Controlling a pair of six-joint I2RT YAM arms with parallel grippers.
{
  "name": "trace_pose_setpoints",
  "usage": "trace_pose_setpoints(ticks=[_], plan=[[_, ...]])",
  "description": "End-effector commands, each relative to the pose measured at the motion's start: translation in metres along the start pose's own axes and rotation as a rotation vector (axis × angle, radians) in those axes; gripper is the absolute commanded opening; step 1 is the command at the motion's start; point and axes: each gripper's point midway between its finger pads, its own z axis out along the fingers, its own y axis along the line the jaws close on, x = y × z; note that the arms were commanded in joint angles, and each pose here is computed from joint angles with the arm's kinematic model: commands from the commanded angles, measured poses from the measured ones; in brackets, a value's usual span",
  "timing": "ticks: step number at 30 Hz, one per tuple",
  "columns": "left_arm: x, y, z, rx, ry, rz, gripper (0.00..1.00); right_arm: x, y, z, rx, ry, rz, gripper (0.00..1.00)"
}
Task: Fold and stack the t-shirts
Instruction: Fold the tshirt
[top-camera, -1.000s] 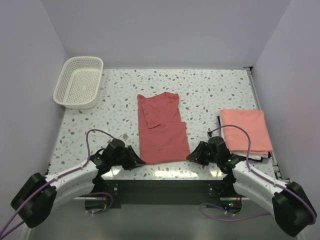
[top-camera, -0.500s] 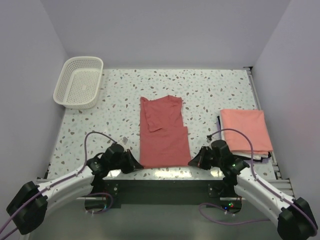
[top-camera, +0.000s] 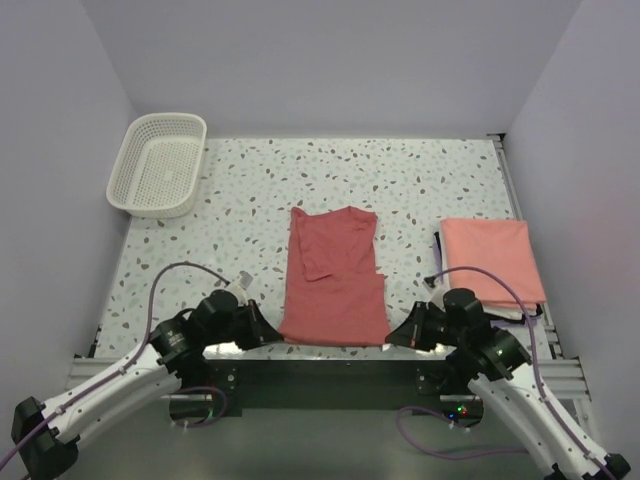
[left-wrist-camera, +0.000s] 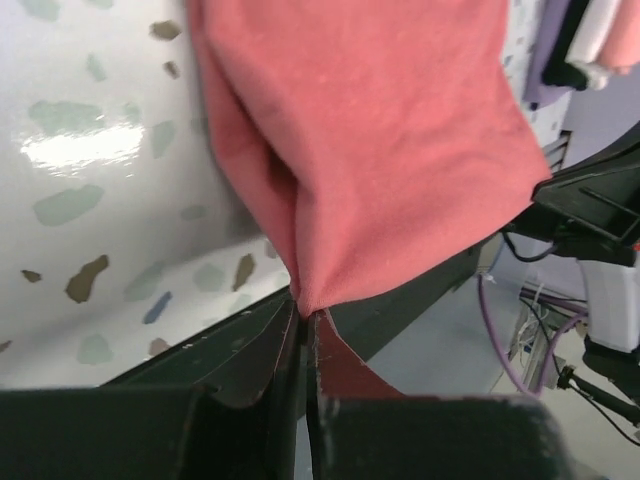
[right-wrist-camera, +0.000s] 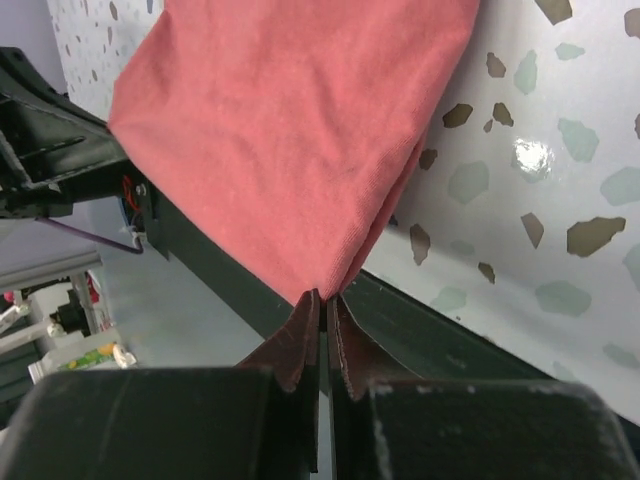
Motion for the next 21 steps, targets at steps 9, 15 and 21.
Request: trace_pose_setpoints(ticks=[9,15,21], plan=[[-0.057,-0.072,-0.032,0.065,-0.200,0.058,0.00,-0.058,0.045,-0.041,0.114,-0.113,-0.124,0.00],[-0.083,-0.101,-0.028,0.042,-0.248,0.114,0.00,-0.094,0.068,-0.039,0.134,-0.178,-0.155,0.00],[-0.133,-0.128,-0.019,-0.042,-0.305,0.178,0.00,-0.137,0.088,-0.023,0.169,-0.225,-0.185,0.00]])
